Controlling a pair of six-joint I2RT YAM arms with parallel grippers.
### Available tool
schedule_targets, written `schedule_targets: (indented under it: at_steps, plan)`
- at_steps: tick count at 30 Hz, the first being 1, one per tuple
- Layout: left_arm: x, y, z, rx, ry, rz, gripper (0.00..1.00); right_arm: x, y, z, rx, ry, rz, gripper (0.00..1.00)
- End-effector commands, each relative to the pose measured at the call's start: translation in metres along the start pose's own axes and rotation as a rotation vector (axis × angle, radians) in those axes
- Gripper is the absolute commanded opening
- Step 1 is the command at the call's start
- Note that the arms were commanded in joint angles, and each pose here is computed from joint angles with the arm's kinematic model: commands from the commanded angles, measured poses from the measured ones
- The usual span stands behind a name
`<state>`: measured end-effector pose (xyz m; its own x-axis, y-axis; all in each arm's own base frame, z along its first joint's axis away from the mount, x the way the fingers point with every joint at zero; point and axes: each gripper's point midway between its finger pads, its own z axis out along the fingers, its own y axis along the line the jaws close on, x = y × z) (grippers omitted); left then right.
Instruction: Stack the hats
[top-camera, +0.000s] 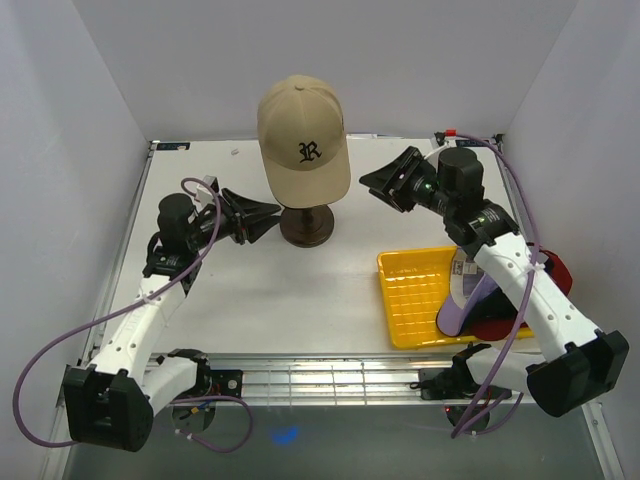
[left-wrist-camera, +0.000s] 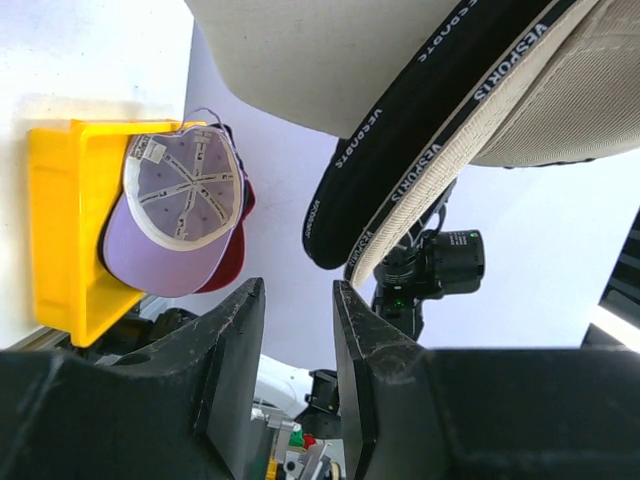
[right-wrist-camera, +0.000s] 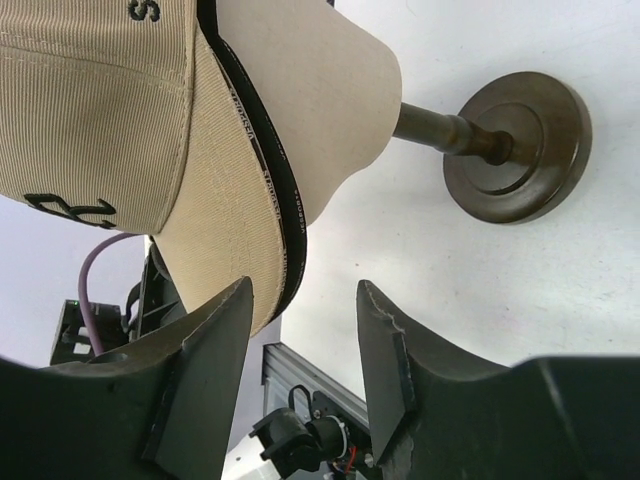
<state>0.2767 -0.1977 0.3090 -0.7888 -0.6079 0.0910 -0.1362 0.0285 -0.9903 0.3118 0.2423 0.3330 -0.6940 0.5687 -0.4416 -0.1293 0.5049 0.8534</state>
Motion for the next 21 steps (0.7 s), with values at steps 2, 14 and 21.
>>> schedule_targets:
  at_steps: [2,14,21]
  plan:
    - [0.005,-0.018,-0.008,0.021,-0.009,0.125,0.43,-0.020,0.021,-0.018,-0.028,-0.068,-0.083,0.53]
    - [0.036,-0.138,-0.040,0.131,-0.032,0.735,0.49,-0.043,0.029,-0.140,0.141,-0.259,-0.288,0.60]
    - [0.101,-0.137,0.029,0.082,0.049,0.888,0.50,-0.038,0.013,-0.205,0.211,-0.377,-0.255,0.62]
